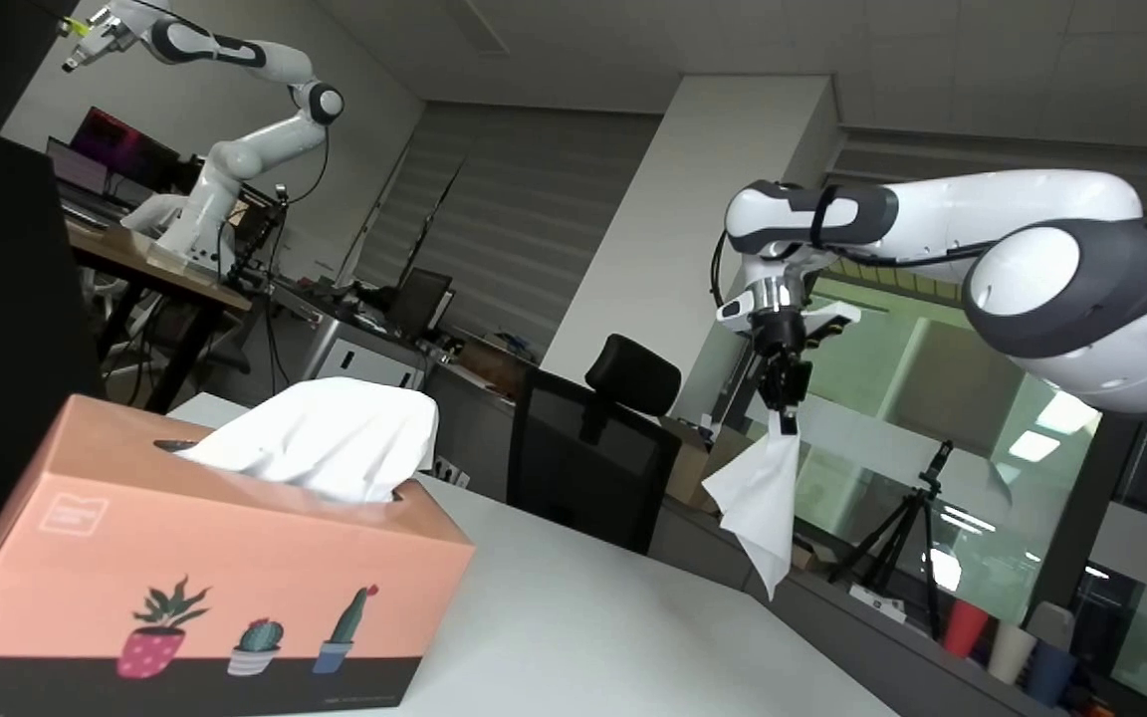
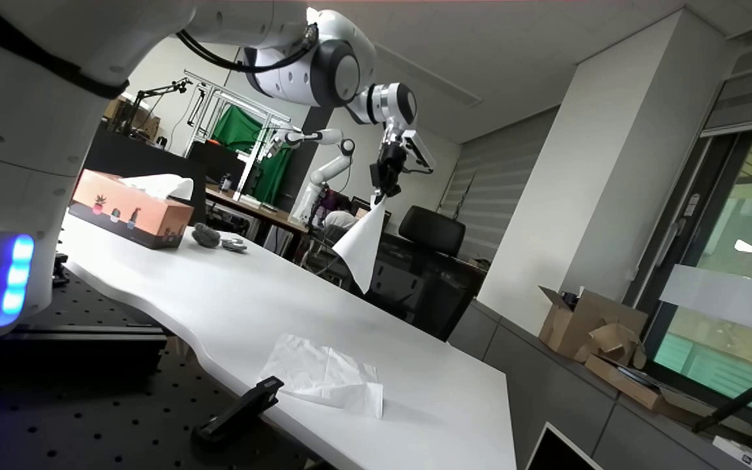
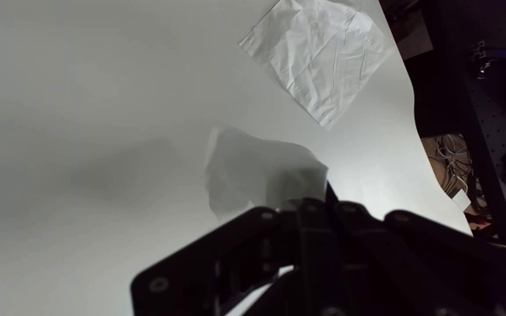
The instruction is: Take a tissue out of the box and put it on the table
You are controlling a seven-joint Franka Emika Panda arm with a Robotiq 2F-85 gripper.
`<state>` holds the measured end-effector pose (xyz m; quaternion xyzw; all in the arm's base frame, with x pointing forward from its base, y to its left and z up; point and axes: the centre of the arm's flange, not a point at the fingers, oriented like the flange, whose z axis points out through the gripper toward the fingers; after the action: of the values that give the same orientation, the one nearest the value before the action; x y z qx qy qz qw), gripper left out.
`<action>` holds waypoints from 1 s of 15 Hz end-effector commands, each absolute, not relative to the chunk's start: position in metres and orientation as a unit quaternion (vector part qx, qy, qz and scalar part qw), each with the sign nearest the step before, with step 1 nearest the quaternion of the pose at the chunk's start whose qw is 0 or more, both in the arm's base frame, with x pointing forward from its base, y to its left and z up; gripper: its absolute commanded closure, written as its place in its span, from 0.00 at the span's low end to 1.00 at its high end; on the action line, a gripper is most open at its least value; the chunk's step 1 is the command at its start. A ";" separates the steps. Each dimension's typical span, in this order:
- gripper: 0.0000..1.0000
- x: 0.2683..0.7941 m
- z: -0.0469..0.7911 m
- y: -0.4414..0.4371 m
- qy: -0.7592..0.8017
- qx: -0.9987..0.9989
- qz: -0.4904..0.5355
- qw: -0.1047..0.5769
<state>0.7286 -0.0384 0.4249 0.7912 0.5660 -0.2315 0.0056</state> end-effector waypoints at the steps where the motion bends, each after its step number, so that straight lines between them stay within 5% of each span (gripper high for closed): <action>1: 1.00 0.681 0.373 -0.062 0.536 0.808 -0.243 0.022; 4: 1.00 0.686 0.341 -0.081 0.525 0.802 -0.284 0.020; 5: 0.99 0.736 0.363 -0.073 0.540 0.797 -0.271 0.008; 15: 1.00 0.736 0.344 -0.080 0.532 0.795 -0.290 0.011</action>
<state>0.7357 -0.0800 0.3437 0.7953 0.5325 -0.2895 0.0107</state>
